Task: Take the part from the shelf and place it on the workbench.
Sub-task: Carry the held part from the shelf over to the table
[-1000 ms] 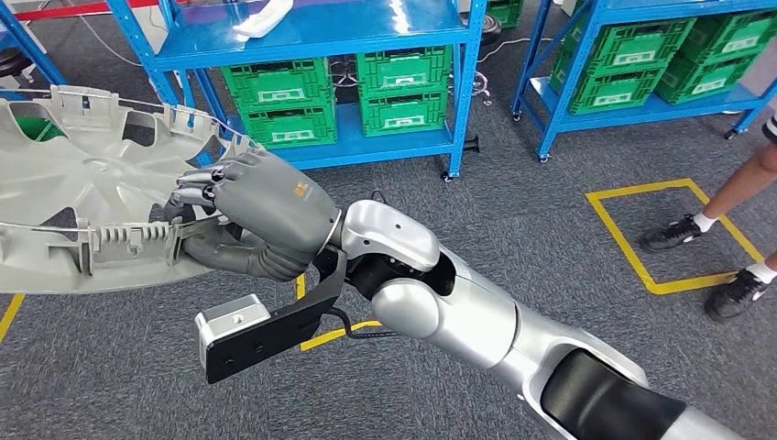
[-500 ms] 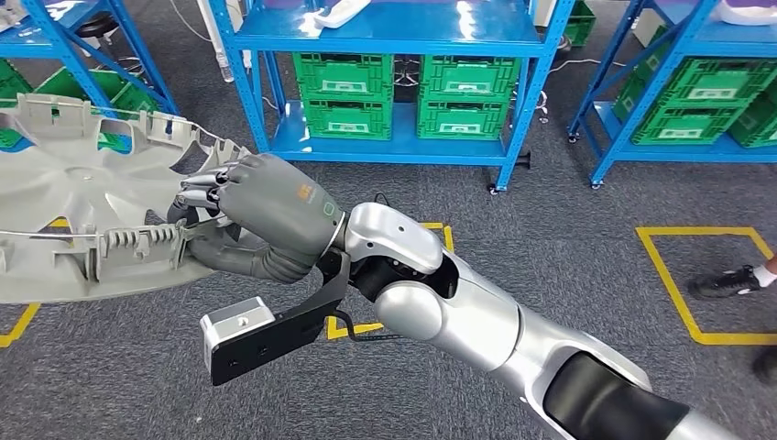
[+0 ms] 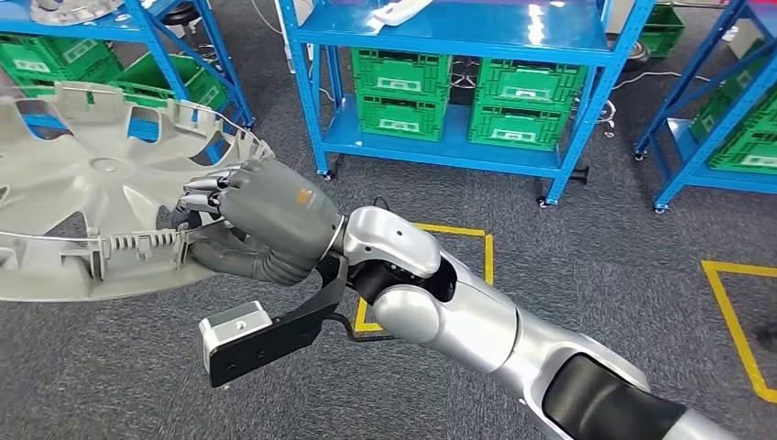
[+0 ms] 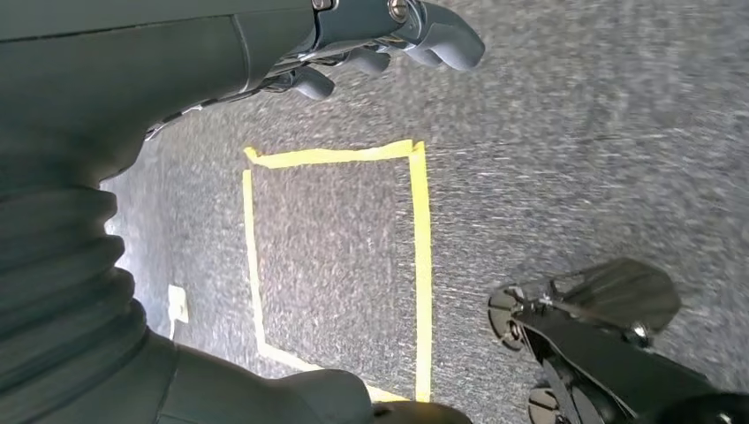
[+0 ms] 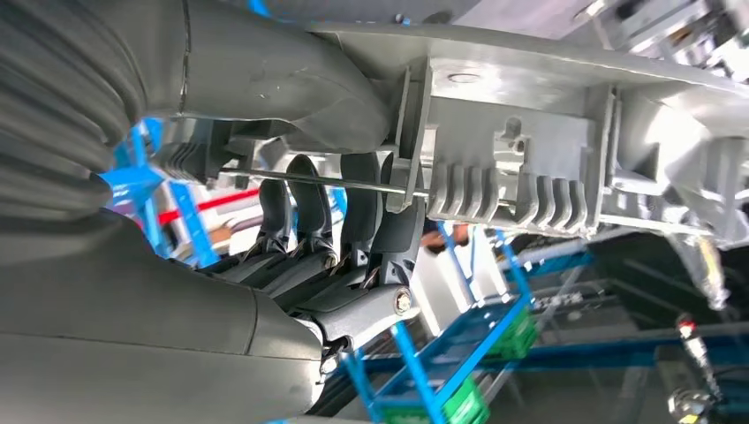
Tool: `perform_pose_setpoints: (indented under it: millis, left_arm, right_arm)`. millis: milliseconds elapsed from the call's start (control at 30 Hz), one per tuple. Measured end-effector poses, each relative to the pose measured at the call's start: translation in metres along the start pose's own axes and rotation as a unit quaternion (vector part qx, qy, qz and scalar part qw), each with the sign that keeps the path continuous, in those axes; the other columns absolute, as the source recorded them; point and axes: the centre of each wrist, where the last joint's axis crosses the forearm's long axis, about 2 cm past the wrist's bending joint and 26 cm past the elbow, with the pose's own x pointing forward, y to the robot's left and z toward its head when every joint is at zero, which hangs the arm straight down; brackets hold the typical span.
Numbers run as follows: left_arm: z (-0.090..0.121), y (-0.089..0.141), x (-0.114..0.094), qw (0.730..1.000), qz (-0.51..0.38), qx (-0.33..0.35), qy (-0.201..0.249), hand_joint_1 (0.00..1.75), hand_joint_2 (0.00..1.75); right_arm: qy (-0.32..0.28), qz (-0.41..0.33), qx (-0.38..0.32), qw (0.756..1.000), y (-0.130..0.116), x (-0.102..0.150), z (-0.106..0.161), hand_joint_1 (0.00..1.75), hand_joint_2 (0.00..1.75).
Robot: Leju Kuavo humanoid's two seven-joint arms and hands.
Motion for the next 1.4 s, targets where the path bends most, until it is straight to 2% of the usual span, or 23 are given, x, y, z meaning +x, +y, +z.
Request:
perform_pose_setpoints:
  millis: [300,600,833,1400]
  left_arm:
    - [0.0,0.001,-0.003,1.0,0.0,0.001,-0.002,0.0,1.75]
    - [0.001,-0.001,-0.007,1.0,0.012,0.0,-0.004,0.0,1.75]
    - [0.001,-0.005,-0.014,1.0,0.022,-0.002,0.0,0.0,1.75]
    - [0.001,-0.004,-0.015,0.999,0.035,0.0,-0.002,0.0,1.75]
  right_arm:
    - [0.005,0.004,0.002,1.0,-0.001,-0.004,0.004,1.75,1.75]
    - [0.023,0.006,0.012,1.0,0.005,-0.016,0.022,1.75,1.75]
    - [0.02,0.007,0.008,1.0,0.004,-0.015,0.018,1.75,1.75]
    - [0.013,0.012,0.004,1.0,0.0,-0.012,0.014,1.75,1.75]
